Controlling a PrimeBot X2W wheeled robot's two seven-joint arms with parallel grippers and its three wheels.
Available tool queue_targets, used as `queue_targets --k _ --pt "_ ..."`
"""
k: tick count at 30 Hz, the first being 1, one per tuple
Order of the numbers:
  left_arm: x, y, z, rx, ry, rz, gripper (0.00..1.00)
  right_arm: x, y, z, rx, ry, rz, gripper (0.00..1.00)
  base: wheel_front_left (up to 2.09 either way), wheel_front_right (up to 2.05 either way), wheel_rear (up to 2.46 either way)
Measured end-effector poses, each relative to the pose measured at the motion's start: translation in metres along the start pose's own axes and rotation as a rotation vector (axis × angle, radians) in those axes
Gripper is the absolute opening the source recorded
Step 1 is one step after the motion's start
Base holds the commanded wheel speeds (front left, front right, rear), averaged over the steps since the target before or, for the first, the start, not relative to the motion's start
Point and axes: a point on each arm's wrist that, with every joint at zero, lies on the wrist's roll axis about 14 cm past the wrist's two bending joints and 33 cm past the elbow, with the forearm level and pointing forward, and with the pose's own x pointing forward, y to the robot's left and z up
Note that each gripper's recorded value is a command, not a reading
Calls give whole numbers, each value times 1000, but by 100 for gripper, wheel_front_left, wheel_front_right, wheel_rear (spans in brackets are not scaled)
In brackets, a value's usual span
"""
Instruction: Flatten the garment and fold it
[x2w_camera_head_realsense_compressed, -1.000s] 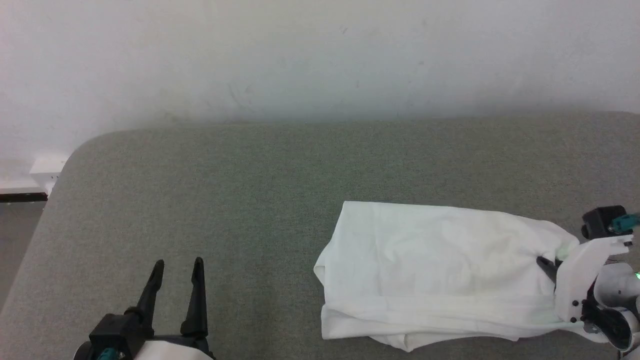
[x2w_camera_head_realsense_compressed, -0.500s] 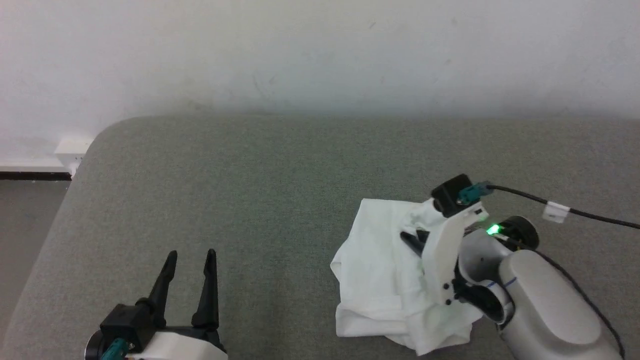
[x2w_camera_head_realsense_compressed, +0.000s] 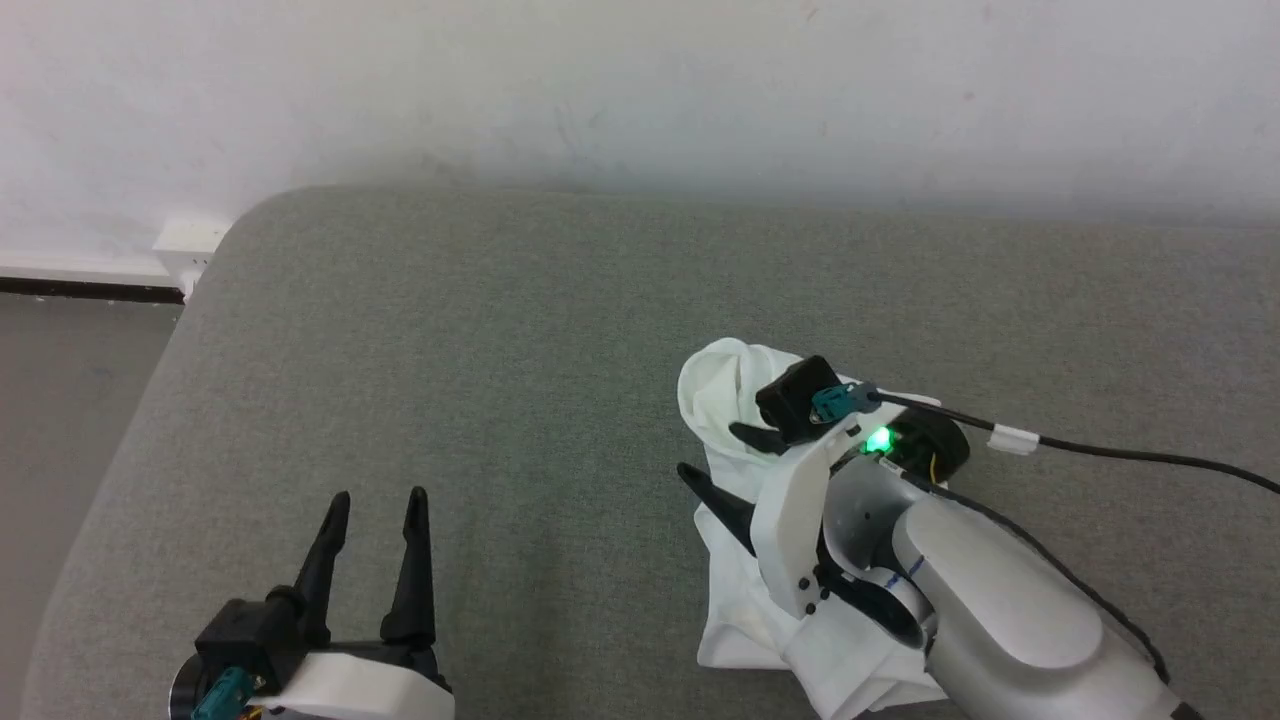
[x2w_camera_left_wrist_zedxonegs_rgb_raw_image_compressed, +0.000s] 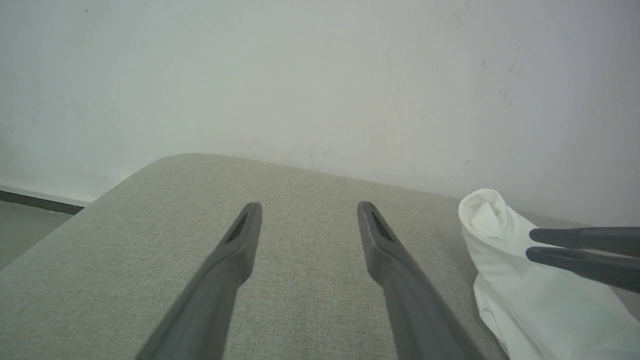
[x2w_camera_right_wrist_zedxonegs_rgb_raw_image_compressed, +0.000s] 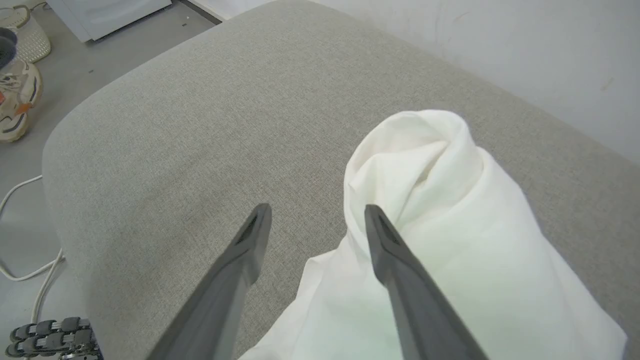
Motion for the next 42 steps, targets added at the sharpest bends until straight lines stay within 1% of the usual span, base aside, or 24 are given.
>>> queue_targets --k 3,5,8,10,11,14,19,23,28,31,33,35,37,39,42 --pt "2 -1 -1 0 1 -1 100 -7 1 22 -89 -104 7 100 0 0 0" --pt "3 -3 0 1 -2 -8 100 -18 -4 43 -150 -209 -11 100 0 0 0" --pt "6 -7 2 6 -9 -18 100 -45 -23 83 -199 -413 -85 100 0 0 0" --pt "8 -9 3 11 -15 -25 100 -68 -39 98 -201 -522 -159 100 0 0 0" --pt "9 -10 4 13 -19 -27 100 -79 -47 100 -197 -557 -197 100 0 0 0" --pt "12 -14 7 20 -29 -36 100 -112 -70 91 -150 -625 -322 100 0 0 0" --pt "17 -16 13 28 -52 -41 100 -168 -107 59 -29 -664 -538 100 0 0 0" --pt "20 -15 16 32 -60 -34 100 -207 -128 28 39 -638 -687 100 0 0 0" --pt "24 -14 19 36 -70 -30 100 -246 -148 -7 109 -578 -829 100 0 0 0" --pt "24 -11 17 44 -65 -21 100 -261 -163 -32 228 -534 -884 100 0 0 0" --pt "24 -11 17 47 -63 -19 100 -264 -172 -55 352 -478 -896 100 0 0 0" --pt "24 -10 16 48 -61 -16 100 -262 -179 -83 471 -385 -888 100 0 0 0" --pt "23 -8 16 48 -60 -9 100 -261 -184 -108 605 -310 -861 100 0 0 0" --pt "21 -4 16 50 -59 0 100 -264 -189 -130 755 -272 -855 100 0 0 0" --pt "18 -1 16 52 -58 5 100 -241 -178 -150 998 -216 -735 100 0 0 0"
